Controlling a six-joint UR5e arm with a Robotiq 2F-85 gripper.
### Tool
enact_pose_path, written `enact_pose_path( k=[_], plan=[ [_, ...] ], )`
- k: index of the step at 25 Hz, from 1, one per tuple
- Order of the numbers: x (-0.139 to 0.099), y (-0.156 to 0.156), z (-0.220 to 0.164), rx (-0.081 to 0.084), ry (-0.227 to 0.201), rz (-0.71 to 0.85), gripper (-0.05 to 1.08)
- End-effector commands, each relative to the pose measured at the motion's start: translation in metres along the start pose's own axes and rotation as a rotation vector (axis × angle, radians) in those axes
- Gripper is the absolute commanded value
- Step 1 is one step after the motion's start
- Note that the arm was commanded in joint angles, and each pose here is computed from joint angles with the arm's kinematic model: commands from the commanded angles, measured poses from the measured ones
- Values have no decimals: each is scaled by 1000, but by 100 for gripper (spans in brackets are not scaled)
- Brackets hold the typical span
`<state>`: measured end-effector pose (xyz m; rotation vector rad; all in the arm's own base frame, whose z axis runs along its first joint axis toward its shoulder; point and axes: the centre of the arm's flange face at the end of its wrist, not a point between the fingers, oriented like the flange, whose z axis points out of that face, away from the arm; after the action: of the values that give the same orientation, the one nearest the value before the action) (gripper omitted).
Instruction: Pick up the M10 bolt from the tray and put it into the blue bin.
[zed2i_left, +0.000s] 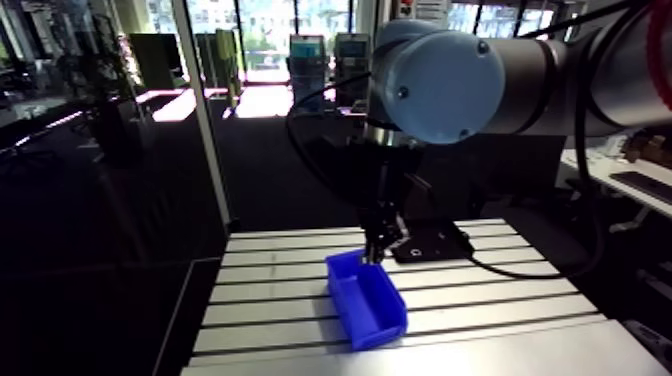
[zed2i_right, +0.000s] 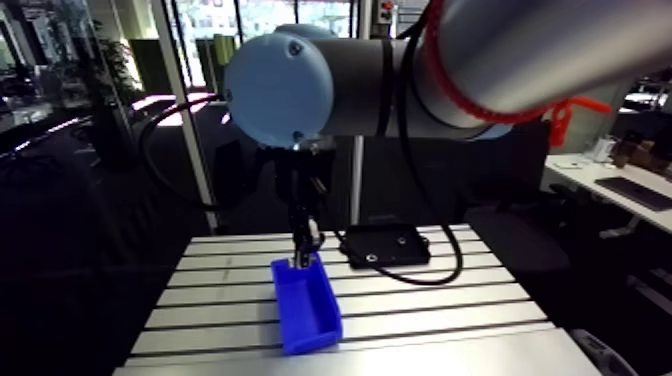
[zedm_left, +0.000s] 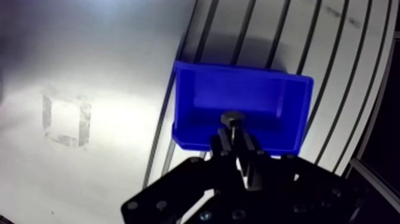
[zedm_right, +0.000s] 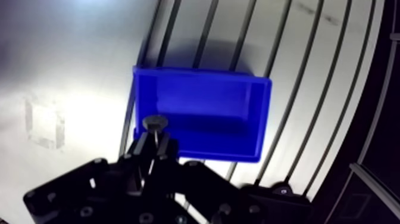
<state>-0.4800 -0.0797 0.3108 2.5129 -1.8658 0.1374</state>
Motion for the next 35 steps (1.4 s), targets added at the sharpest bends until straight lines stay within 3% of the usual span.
enact_pose_path(
  k=[1, 8, 10, 13, 17, 20, 24, 28, 35],
  plan=[
    [5, -1, 18, -5, -21, 10, 107],
    [14, 6, 41, -11, -36, 25, 107],
    [16, 10, 49, -7, -38, 23, 107],
    [13, 12, 60, 13, -54, 44, 107],
    [13, 18, 67, 5, -62, 42, 107],
    [9, 19, 75, 22, -74, 44, 107],
    [5, 26, 84, 14, -93, 45, 107],
    [3, 30, 93, 16, -94, 47, 107],
    [2, 34, 105, 33, -86, 70, 107]
  ],
)
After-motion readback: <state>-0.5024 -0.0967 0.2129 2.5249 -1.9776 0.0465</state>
